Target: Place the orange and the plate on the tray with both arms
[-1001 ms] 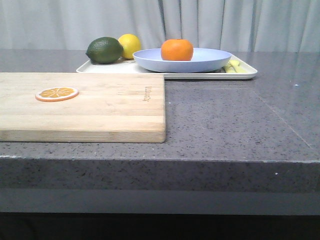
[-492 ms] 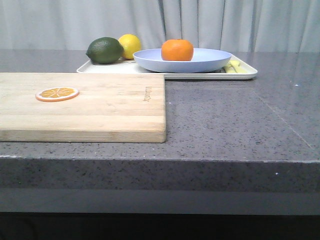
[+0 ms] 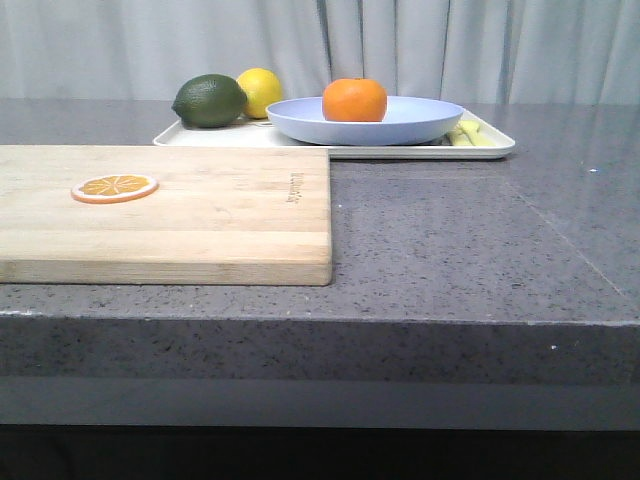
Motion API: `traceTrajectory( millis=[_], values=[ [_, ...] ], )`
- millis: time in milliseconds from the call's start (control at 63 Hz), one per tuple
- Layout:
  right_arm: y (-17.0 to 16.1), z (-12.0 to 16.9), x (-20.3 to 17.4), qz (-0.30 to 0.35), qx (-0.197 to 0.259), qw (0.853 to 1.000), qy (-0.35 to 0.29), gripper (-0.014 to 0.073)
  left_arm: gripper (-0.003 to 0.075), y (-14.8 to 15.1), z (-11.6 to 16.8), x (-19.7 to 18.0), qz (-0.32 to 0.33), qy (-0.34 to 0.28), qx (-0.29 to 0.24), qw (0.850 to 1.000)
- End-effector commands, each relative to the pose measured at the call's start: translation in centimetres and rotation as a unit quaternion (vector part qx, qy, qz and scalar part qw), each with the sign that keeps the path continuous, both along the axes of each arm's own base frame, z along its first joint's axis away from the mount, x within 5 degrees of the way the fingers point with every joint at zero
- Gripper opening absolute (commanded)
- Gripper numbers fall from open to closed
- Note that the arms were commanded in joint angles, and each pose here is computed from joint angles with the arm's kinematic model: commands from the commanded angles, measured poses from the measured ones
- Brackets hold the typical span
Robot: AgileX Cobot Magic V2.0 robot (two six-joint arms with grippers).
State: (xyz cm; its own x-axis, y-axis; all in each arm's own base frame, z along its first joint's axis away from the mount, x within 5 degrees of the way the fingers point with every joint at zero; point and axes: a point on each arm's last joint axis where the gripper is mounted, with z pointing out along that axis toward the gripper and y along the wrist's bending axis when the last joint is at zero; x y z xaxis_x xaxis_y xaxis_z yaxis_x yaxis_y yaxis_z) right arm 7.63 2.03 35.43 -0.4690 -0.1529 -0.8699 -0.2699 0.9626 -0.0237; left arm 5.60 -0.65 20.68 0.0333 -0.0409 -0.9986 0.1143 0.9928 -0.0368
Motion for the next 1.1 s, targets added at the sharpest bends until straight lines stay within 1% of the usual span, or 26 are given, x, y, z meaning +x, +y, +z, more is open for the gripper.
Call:
traceTrajectory(
  millis=[0,111,206,302,413,540,635,683,699,731,1080],
  values=[
    [0.0,1.2,0.2,-0.001,0.007,0.999,-0.05,-0.0066,-0.002,0.1,-0.1,-0.1,0.002,-0.035,-0.01,0.999],
    [-0.5,0.4,-0.4,-0.02,-0.004,0.997,-0.08,-0.0066,-0.002,0.1,-0.1,-0.1,0.002,-0.035,-0.01,0.999],
    [-0.9,-1.0,-0.8,-0.045,0.004,0.989,-0.14,-0.0066,-0.002,0.1,-0.1,-0.1,0.002,-0.035,-0.01,0.999],
    [-1.2,-3.5,-1.1,-0.064,0.01,0.98,-0.188,-0.0065,-0.002,0.1,-0.1,-0.1,0.002,-0.035,-0.01,0.999],
    [-1.5,-6.5,-1.7,-0.082,0.021,0.964,-0.254,-0.0065,-0.002,0.1,-0.1,-0.1,0.002,-0.035,-0.01,0.999],
    [-1.8,-10.7,-2.2,-0.103,0.045,0.95,-0.291,-0.0065,-0.002,0.1,-0.1,-0.1,0.002,-0.035,-0.01,0.999],
    [-1.9,-12.8,-2.4,-0.11,0.048,0.94,-0.32,-0.0065,-0.002,0.1,-0.1,-0.1,0.002,-0.035,-0.01,0.999],
    [-2.0,-13.8,-2.3,-0.114,0.048,0.937,-0.326,-0.0065,-0.002,0.1,-0.1,-0.1,0.002,-0.035,-0.01,0.999],
    [-1.9,-13.9,-2.3,-0.113,0.047,0.94,-0.317,-0.0065,-0.002,0.1,-0.1,-0.1,0.002,-0.035,-0.01,0.999],
    [-1.9,-13.8,-2.3,-0.113,0.046,0.942,-0.312,-0.0065,-0.002,0.1,-0.1,-0.1,0.002,-0.035,-0.01,0.999],
    [-1.9,-13.8,-2.3,-0.113,0.047,0.941,-0.315,-0.0065,-0.002,0.1,-0.1,-0.1,0.002,-0.034,-0.01,0.999]
  ],
)
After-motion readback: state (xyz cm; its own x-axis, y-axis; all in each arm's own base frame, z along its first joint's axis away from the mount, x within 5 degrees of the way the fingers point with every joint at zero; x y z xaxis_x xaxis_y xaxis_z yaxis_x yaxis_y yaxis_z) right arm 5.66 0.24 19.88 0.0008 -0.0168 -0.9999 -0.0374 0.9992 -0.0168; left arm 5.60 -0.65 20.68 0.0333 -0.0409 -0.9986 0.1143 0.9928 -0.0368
